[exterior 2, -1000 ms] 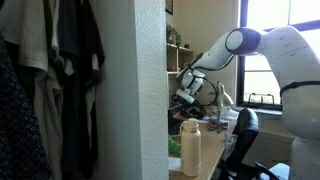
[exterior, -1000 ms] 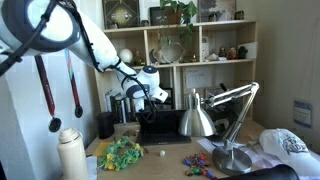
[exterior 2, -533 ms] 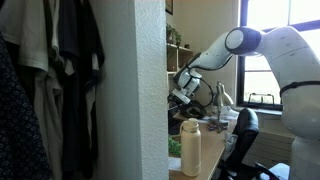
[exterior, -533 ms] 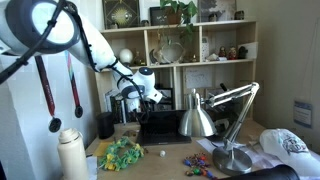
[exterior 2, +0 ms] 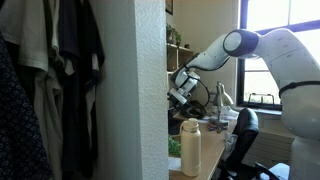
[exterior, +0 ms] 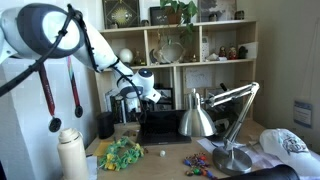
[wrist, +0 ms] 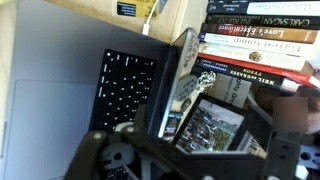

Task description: Open the laptop

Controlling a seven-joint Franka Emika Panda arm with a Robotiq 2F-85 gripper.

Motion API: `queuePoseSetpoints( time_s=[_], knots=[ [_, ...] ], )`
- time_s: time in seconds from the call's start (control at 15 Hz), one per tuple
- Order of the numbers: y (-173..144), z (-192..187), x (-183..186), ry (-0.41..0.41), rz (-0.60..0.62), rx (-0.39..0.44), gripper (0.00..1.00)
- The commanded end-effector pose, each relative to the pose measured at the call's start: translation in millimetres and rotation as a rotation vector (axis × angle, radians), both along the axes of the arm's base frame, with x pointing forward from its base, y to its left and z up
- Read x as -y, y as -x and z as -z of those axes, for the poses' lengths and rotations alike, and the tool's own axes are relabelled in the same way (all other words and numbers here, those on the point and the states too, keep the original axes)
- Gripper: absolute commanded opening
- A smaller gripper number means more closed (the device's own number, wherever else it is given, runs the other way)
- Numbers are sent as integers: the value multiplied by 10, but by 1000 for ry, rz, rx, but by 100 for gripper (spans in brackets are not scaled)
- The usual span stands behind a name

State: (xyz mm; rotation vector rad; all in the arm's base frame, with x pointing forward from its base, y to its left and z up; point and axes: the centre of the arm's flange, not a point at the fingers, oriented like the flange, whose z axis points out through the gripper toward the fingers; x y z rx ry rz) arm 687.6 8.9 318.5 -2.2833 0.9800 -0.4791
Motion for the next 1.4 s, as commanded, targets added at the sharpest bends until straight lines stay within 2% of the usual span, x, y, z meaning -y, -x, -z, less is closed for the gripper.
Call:
queuePoseSetpoints(
  time_s=[0.0,0.67,1.33],
  knots=[
    [-112,-72,-57,-17,-4,55,100],
    [-256,-203,-219,-39,-31,141,100],
    [-561,-412,-449,-7,-98,200,100]
  ],
)
